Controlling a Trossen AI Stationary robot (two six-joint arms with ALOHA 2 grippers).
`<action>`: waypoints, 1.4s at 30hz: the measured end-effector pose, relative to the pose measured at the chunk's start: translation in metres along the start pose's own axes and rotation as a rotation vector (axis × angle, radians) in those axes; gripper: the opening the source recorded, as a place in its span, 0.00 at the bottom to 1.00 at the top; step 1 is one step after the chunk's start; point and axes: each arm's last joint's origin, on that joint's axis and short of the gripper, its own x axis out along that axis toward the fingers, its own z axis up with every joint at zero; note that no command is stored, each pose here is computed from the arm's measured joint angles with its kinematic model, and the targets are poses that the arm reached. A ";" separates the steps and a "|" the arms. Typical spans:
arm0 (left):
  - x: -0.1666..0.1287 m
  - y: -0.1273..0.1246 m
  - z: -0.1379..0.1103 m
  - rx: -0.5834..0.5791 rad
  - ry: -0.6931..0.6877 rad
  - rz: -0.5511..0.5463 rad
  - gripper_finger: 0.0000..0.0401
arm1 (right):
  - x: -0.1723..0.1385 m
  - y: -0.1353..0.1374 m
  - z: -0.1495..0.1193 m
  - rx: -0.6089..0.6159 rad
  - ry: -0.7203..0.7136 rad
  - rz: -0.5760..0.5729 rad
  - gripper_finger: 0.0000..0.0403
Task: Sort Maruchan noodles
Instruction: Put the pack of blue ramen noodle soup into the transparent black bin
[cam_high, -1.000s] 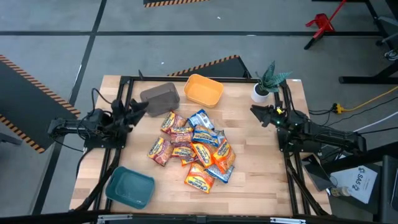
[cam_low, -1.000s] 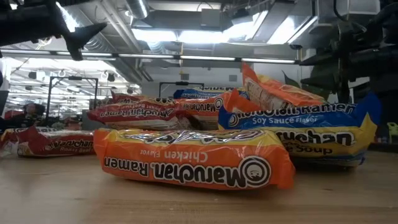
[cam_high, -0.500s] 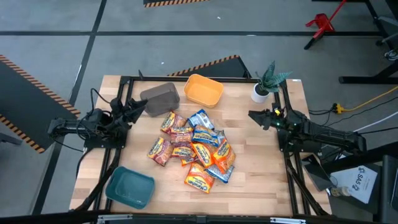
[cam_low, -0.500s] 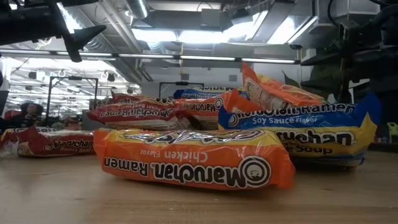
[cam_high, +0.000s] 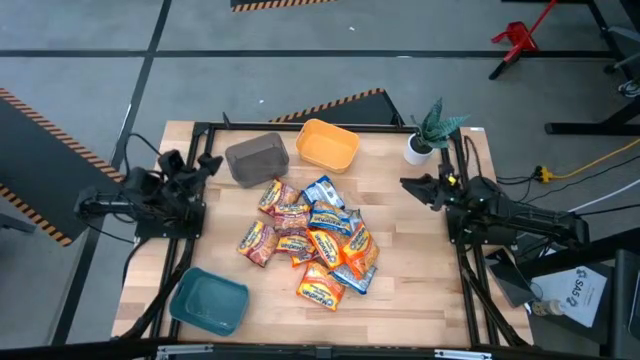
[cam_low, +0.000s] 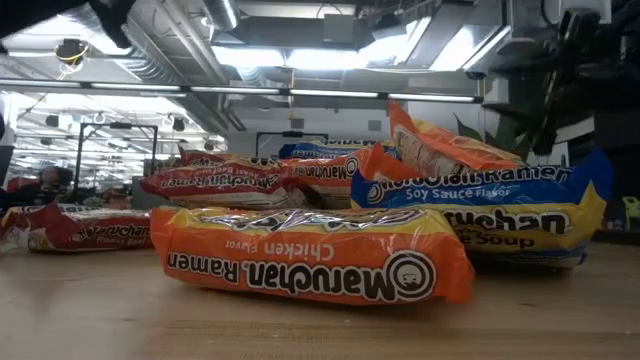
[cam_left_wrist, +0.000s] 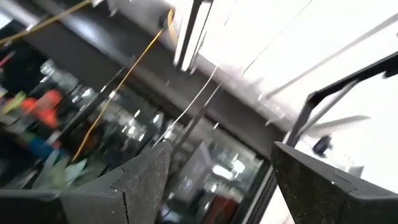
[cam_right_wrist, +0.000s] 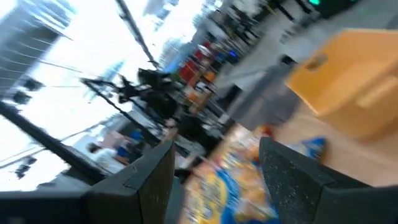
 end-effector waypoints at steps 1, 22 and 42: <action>0.007 -0.005 0.004 0.008 0.030 0.021 0.69 | 0.000 0.002 0.001 -0.007 -0.010 0.023 0.55; 0.172 0.025 -0.115 0.786 1.182 0.380 0.69 | -0.003 -0.016 -0.014 -0.089 0.160 -0.173 0.55; 0.171 0.031 -0.225 1.280 1.413 0.225 0.69 | -0.003 -0.017 -0.014 -0.153 0.160 -0.188 0.55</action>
